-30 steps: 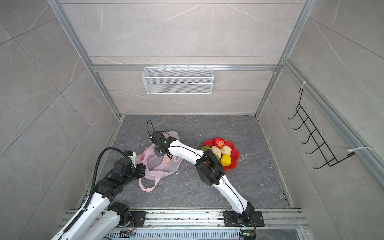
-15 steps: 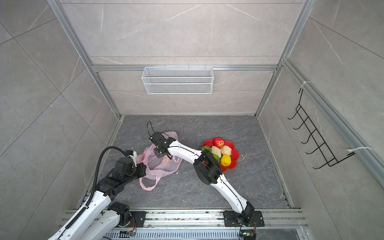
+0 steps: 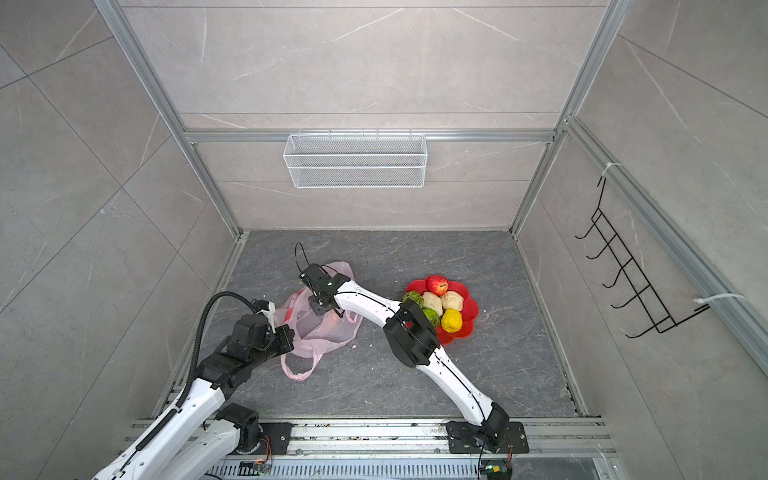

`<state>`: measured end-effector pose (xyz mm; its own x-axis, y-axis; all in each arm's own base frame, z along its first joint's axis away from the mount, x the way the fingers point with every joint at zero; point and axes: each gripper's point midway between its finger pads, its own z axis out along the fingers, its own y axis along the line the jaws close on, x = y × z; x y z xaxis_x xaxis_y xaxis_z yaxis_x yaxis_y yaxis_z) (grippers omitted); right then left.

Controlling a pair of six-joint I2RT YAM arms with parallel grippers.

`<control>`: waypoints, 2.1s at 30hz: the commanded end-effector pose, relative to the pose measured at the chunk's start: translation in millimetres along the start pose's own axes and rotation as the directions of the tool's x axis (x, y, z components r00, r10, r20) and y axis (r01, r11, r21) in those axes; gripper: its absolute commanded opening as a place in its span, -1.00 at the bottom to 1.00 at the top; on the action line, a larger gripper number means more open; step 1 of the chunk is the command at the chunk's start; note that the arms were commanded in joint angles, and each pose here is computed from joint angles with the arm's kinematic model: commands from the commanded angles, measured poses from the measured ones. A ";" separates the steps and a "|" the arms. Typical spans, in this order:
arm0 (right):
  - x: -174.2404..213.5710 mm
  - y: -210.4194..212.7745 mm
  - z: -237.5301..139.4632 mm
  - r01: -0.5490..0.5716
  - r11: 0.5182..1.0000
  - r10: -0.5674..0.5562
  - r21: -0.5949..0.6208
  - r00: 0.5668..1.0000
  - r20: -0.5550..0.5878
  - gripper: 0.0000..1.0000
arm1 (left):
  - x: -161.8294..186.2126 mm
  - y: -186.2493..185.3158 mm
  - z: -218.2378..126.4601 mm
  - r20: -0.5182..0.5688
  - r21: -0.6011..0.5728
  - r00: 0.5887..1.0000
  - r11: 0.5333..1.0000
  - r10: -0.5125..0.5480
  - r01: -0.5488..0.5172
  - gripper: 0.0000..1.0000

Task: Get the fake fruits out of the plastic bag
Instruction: 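Close right gripper on the yellow banana inside the bag, then lift the banana out with right gripper while left gripper holds bag rim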

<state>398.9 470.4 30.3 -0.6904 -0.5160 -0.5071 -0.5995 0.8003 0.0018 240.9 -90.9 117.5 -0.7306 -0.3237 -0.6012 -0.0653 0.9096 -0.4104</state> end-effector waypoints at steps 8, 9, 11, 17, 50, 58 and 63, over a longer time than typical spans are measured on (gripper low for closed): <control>8.5 -0.9 8.6 0.004 1.000 -0.005 -0.009 0.999 -0.039 -0.12 | -9.2 -7.4 1.7 0.026 0.022 1.000 1.000 -0.002 0.002 -0.90; 7.5 0.2 7.0 0.005 1.000 -0.005 -0.014 0.999 -0.034 -0.16 | -8.9 -7.0 2.2 0.024 0.019 1.000 1.000 -0.003 0.002 -0.90; 2.7 1.0 1.5 0.007 1.000 -0.007 -0.022 1.000 -0.019 -0.21 | -10.3 -7.0 2.6 0.028 0.016 1.000 1.000 -0.003 0.002 -0.90; -8.0 4.2 -22.4 0.017 0.999 -0.016 -0.050 1.000 0.016 -0.35 | -21.5 -1.4 1.7 0.064 -0.037 0.998 0.999 -0.006 0.008 -0.90; 32.6 26.3 -108.8 0.174 0.959 -0.138 -0.223 0.976 0.168 -0.41 | -106.6 5.6 9.9 0.223 -0.265 0.973 0.964 0.053 0.008 -0.88; 36.4 17.8 -117.7 0.150 0.969 -0.110 -0.199 0.974 0.200 -0.42 | -104.6 19.8 -10.8 0.225 -0.325 0.970 0.946 0.093 -0.015 -0.86; 45.9 18.1 -129.3 0.173 0.961 -0.126 -0.215 0.968 0.215 -0.43 | -117.1 31.4 -17.7 0.232 -0.340 0.968 0.940 0.095 -0.011 -0.80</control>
<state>309.9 421.2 94.6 -0.5491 -0.5497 -0.6295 -0.7617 0.6391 0.1064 305.0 -31.8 165.4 -0.5914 -0.3079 -0.7453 -0.2790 0.9453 -0.1691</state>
